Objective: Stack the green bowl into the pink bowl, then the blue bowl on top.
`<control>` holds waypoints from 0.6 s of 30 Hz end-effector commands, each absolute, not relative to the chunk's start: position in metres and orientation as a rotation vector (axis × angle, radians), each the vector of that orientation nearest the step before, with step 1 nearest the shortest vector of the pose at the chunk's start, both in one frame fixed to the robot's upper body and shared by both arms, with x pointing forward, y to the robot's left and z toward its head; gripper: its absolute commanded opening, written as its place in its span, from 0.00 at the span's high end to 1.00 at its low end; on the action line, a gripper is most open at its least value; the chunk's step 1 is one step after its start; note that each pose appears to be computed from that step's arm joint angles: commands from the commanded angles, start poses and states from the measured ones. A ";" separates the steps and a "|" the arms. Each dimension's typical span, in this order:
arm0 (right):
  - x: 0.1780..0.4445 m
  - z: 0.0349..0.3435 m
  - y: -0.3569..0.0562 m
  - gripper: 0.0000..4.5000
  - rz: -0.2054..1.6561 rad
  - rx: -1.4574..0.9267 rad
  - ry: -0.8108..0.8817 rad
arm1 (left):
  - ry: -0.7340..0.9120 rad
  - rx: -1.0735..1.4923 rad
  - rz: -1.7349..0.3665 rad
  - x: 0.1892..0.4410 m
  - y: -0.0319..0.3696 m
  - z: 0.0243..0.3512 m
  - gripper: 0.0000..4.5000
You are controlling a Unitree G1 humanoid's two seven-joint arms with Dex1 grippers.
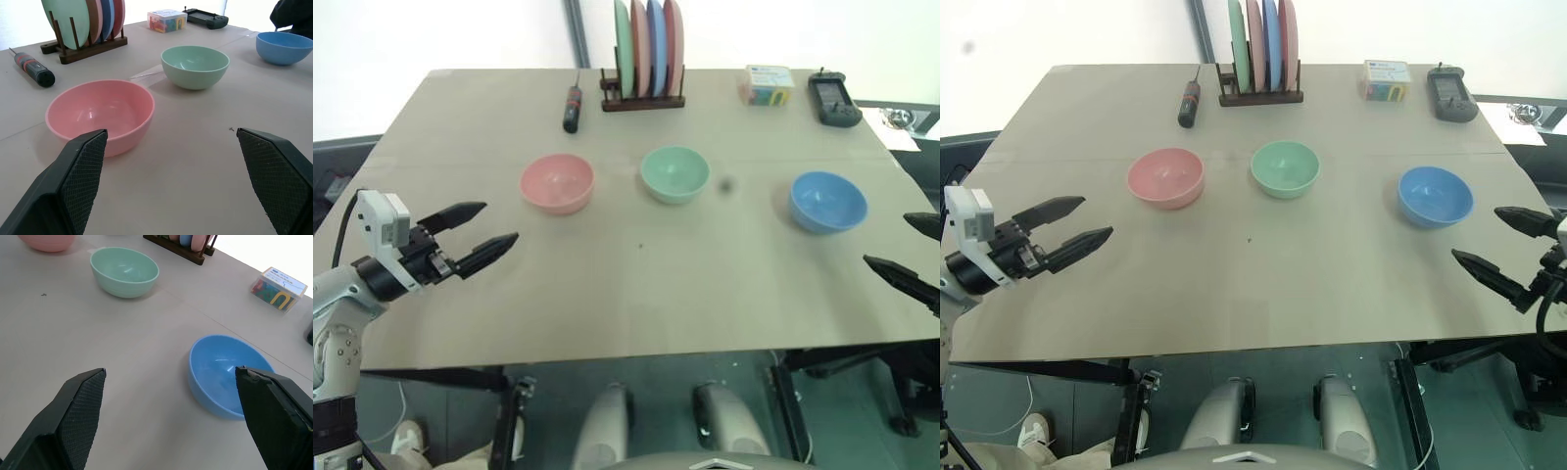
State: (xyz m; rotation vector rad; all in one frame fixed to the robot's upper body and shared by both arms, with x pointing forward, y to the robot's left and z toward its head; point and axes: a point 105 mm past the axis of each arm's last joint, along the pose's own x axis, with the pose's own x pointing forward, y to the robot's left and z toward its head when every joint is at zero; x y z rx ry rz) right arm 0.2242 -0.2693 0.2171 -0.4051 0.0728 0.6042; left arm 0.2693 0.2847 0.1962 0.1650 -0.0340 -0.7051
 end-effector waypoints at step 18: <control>0.268 0.217 -0.183 0.02 0.810 -0.426 -0.090 | 0.079 0.462 -0.414 0.308 0.249 0.205 0.00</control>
